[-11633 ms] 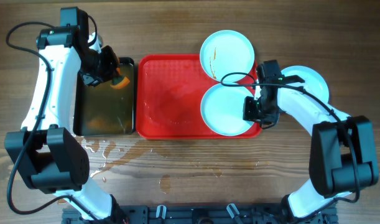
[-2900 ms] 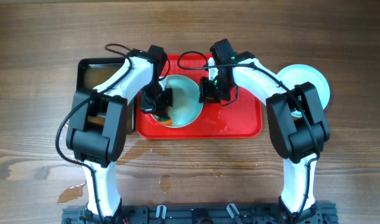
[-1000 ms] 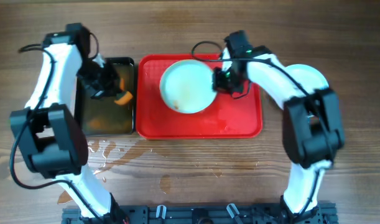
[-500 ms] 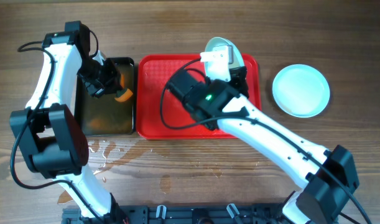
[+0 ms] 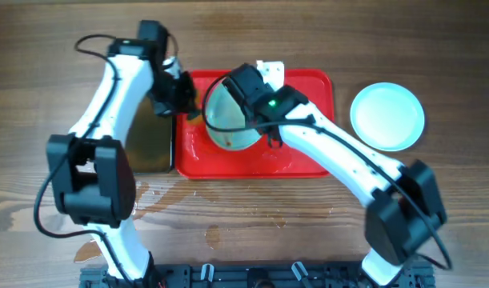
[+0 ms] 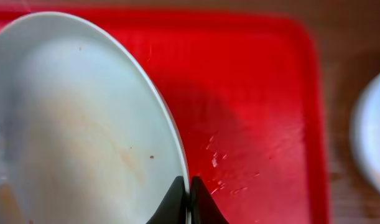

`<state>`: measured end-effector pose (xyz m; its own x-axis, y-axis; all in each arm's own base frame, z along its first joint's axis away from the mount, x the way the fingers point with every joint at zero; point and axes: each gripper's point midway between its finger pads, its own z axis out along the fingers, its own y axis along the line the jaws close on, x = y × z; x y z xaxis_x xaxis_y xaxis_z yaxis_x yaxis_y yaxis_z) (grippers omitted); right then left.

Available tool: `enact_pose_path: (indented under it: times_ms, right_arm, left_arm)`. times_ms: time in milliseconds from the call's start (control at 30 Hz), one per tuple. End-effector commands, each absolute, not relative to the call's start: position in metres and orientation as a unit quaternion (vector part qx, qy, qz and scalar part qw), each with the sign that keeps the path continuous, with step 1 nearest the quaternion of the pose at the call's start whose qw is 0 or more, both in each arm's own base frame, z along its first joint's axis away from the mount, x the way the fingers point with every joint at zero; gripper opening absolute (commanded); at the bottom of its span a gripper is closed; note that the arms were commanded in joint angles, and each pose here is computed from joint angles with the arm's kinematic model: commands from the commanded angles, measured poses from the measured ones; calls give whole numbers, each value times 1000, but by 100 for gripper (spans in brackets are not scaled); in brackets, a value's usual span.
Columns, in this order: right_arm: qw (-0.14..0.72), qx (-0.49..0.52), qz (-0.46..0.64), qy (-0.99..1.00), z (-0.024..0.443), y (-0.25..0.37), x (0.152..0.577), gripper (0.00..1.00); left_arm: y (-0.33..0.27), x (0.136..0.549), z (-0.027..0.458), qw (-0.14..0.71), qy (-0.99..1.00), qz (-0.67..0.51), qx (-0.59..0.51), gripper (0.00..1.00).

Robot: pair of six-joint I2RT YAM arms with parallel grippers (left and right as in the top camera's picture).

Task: Clean dirty plates on tray and stack at the side
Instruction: 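Scrub the held plate again with the sponge using the left gripper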

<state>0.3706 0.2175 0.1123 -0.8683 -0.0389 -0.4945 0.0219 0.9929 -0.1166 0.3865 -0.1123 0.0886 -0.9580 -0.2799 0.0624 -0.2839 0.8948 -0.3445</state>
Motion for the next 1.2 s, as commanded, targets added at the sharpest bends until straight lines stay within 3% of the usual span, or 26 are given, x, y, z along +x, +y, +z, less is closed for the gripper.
enact_pose_path:
  times_ms: [0, 167, 300, 467, 700, 867, 933, 1067, 1167]
  right_arm:
    - [150, -17, 28, 988, 57, 244, 361, 4]
    - [62, 6, 115, 991, 11, 248, 364, 4]
    - [49, 27, 176, 983, 2, 242, 373, 4]
    - [45, 29, 177, 983, -4, 234, 372, 4]
    - [42, 29, 176, 983, -8, 234, 371, 4]
    - [42, 29, 176, 983, -11, 233, 370, 4]
    - [43, 29, 176, 983, -11, 233, 370, 4]
    - [43, 29, 179, 983, -11, 234, 370, 4]
    - [43, 28, 181, 982, -11, 235, 371, 4]
  left_arm:
    - [-136, 390, 95, -20, -975, 160, 155, 4]
    - [-158, 365, 47, 6, -970, 147, 196, 4]
    - [-154, 343, 16, 17, -972, 114, 207, 4]
    - [-131, 322, -9, 10, -979, 33, 202, 4]
    - [-94, 376, -1, -140, -966, -57, 209, 4]
    - [-95, 389, 3, -171, -961, -57, 211, 4]
    - [-110, 376, -1, -140, -974, -41, 176, 4]
    - [-177, 315, -7, 1, -996, 89, -4, 4]
    - [-202, 295, -3, 29, -986, 137, -88, 4]
